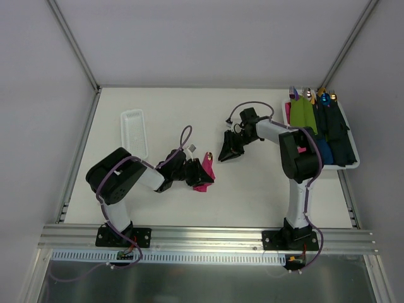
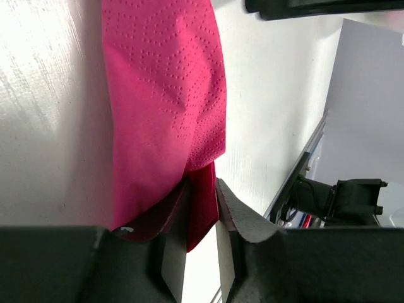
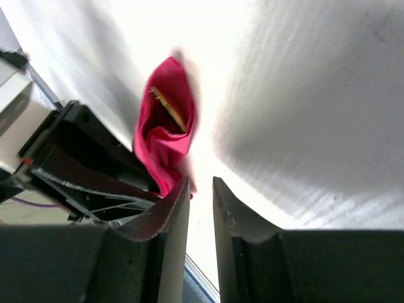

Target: Place the utensils on the paper napkin and roll it up

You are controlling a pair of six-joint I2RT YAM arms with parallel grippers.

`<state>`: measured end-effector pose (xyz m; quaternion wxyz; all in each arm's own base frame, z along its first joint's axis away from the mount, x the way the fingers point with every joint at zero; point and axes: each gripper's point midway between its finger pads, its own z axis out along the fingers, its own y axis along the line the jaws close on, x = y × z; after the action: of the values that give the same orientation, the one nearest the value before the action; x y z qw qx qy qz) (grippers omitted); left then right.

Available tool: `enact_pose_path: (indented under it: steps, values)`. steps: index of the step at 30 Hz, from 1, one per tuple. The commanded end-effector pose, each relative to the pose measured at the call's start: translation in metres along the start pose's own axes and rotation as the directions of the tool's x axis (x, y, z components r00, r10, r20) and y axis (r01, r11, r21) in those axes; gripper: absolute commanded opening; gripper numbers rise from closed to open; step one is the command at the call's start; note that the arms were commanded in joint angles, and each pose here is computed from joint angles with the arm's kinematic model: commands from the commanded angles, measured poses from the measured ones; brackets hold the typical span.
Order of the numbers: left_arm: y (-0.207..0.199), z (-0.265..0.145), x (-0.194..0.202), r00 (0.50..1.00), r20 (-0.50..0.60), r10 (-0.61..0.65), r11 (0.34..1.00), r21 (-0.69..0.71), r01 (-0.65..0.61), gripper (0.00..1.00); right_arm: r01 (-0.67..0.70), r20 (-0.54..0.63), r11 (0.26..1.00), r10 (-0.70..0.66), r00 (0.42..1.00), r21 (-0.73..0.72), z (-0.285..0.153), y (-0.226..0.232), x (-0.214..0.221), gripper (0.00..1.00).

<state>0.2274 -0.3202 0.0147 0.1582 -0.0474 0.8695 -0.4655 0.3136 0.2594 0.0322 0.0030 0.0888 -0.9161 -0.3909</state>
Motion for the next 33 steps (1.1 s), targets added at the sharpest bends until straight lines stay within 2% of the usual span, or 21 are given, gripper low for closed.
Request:
enact_pose_path:
  steps: [1, 8, 15, 21, 26, 33]
  values:
    - [0.055, -0.007, 0.026, 0.996, -0.062, -0.067, 0.985, -0.166, 0.056, 0.24, 0.136, 0.062, 0.990, -0.133, 0.989, -0.035, -0.031, 0.038, -0.011, 0.24]
    - [0.054, -0.009, 0.024, 0.997, -0.064, -0.053, 0.986, -0.160, 0.042, 0.33, 0.202, 0.094, 0.968, -0.189, 0.978, -0.153, -0.030, 0.080, -0.011, 0.24]
    - [0.050, -0.009, 0.024, 0.997, -0.071, -0.033, 0.990, -0.136, 0.023, 0.38, 0.160, 0.011, 0.968, -0.161, 0.987, -0.193, 0.006, 0.094, 0.006, 0.23]
    - [0.042, -0.011, 0.021, 0.998, -0.066, -0.002, 0.994, -0.108, -0.006, 0.42, 0.113, -0.070, 0.984, -0.124, 0.990, -0.140, 0.042, 0.072, 0.018, 0.21]
    - [0.038, -0.014, 0.020, 0.998, -0.058, 0.021, 0.996, -0.087, -0.026, 0.47, 0.090, -0.113, 0.994, -0.097, 0.989, -0.061, 0.056, 0.051, 0.026, 0.19]
    - [0.012, -0.024, 0.007, 0.996, -0.003, 0.085, 0.996, -0.018, -0.085, 0.53, 0.154, -0.143, 0.988, -0.150, 0.978, 0.020, 0.060, 0.032, 0.036, 0.17]
